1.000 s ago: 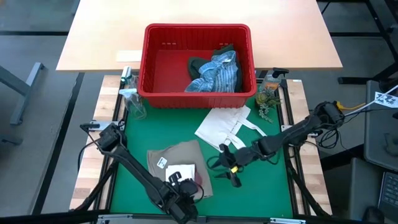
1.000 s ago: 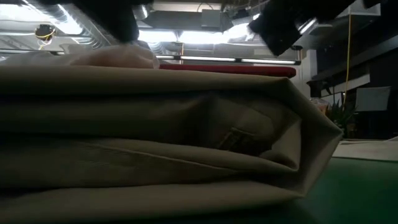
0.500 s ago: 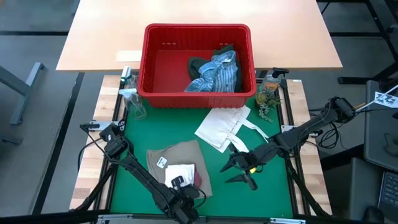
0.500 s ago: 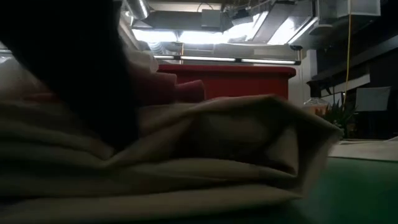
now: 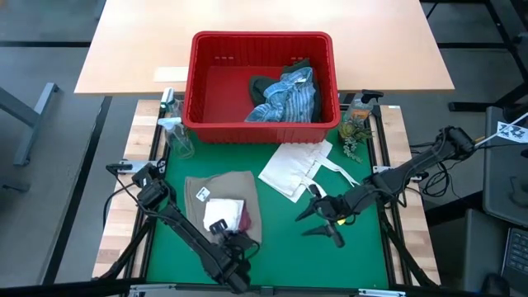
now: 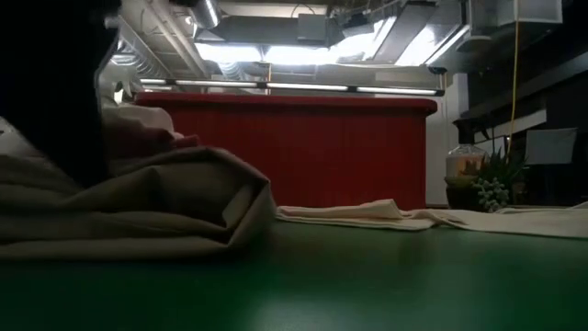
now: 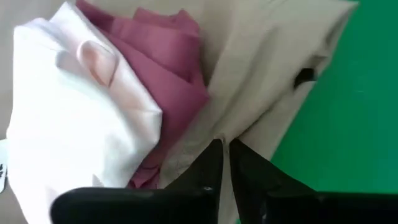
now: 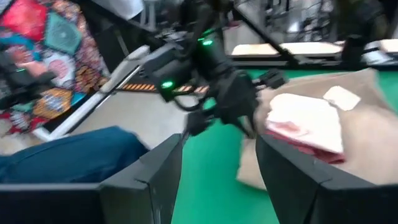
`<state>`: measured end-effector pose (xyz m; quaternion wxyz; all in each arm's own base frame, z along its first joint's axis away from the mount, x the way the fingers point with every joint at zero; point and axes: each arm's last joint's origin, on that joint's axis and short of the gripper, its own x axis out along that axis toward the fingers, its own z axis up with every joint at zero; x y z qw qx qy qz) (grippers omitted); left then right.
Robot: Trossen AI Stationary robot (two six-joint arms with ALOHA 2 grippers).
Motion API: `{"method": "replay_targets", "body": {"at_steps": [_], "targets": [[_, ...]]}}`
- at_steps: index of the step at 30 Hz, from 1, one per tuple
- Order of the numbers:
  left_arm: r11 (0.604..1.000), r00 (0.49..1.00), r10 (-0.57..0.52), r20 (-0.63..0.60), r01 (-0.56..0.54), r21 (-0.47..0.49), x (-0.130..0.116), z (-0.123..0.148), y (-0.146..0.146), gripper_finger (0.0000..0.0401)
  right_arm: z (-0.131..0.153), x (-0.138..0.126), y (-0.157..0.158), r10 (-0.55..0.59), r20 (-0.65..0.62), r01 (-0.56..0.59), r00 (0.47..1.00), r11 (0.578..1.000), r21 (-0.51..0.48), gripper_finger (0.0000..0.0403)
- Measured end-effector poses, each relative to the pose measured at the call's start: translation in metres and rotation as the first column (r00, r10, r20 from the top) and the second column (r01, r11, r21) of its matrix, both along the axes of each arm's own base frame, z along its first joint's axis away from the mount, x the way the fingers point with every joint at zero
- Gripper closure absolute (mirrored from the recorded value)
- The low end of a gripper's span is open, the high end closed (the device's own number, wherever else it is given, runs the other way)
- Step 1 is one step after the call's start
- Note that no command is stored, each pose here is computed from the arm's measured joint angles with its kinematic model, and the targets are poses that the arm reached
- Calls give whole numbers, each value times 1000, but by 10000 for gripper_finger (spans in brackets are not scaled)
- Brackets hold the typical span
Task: Fold Laundry from Bin
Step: Stack the folded red and white underwear on top of the gray shorts, then remove the blue polo shirt from the red bin
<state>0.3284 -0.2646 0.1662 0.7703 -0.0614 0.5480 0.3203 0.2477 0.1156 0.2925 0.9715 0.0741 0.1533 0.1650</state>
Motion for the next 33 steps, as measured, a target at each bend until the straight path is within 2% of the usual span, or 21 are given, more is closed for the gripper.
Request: {"method": "replay_targets", "body": {"at_steps": [2,5,8,10,14,17,20,24,27,29,33], "targets": [[1000,1000,-23,20,23,-13,3,7,-4,383,3,-1,-2,-34,23,34,999,999,-14,196],[997,996,-65,63,68,-38,10,24,-9,393,9,-4,-6,-88,91,98,992,989,-106,196],[988,982,-146,122,150,-22,22,49,-9,399,20,-6,-12,-187,167,220,968,952,-212,196],[978,965,-209,161,208,19,31,66,-6,400,31,-6,-17,-268,224,325,937,904,-277,196],[941,924,-321,209,287,177,47,96,7,395,52,-3,-35,-397,319,501,861,770,-394,196],[894,905,-378,197,301,332,58,110,21,389,64,2,-55,-462,355,582,813,674,-455,196],[848,906,-389,167,281,449,68,117,37,384,70,5,-78,-530,328,620,782,603,-502,196],[831,921,-371,122,270,487,81,118,61,376,72,3,-113,-629,235,621,741,508,-597,196],[850,932,-351,94,275,450,90,116,81,367,71,-1,-144,-712,184,632,677,435,-642,196],[868,941,-328,89,263,421,96,116,94,360,70,-4,-166,-747,165,646,645,416,-640,196],[904,965,-251,70,208,375,101,118,125,343,66,-12,-211,-773,118,665,623,445,-600,196]]}}
